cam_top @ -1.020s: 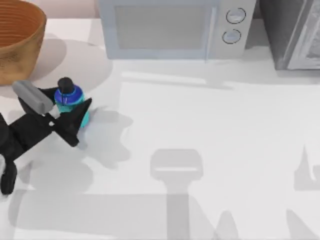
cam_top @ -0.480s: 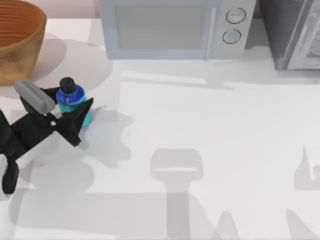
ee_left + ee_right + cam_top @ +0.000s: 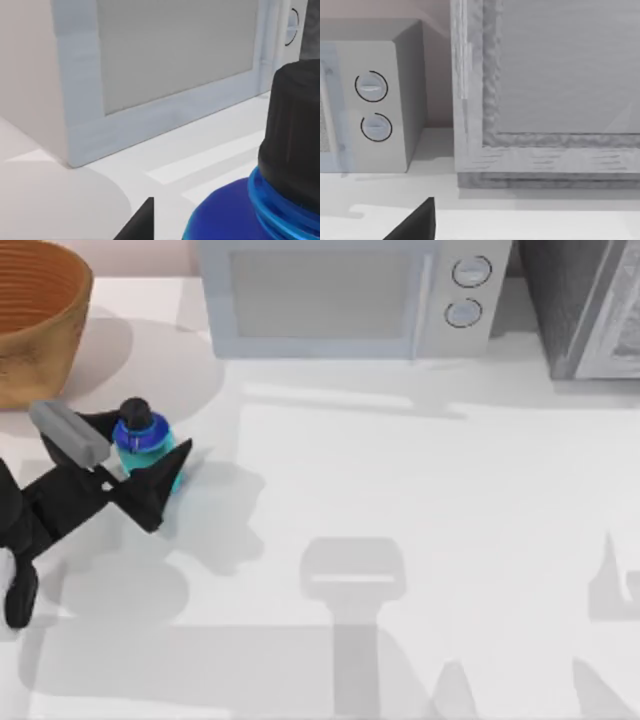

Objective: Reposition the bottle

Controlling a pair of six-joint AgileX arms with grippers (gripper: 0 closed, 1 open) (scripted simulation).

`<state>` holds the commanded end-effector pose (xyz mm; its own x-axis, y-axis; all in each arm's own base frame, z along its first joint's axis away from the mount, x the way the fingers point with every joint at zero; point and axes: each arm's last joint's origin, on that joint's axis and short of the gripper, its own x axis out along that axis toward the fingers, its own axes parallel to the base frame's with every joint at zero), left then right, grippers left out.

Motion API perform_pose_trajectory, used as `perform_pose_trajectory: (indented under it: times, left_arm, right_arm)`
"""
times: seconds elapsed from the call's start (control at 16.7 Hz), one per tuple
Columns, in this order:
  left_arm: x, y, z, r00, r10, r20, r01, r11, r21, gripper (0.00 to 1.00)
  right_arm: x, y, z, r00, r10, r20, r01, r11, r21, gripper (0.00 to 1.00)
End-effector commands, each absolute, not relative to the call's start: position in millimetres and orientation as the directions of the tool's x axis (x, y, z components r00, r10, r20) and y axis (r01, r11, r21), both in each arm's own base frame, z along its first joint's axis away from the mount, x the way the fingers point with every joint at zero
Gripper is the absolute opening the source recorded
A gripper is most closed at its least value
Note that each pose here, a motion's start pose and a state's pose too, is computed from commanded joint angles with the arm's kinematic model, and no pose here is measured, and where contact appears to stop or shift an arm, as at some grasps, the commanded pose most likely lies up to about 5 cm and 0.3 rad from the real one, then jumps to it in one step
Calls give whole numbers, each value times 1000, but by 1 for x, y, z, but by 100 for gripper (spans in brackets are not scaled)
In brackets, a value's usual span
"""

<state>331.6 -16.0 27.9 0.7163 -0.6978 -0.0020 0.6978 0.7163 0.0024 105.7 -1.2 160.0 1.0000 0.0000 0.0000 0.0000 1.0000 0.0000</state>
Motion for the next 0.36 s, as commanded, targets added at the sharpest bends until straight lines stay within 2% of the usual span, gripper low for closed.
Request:
perform_pose_trajectory:
  times: [0.36]
  left_arm:
    - [332,-16,28,716,-698,-2,698,716,2,100]
  right_arm:
    - [106,-1,160,1000,0,0,0,1000,0,100]
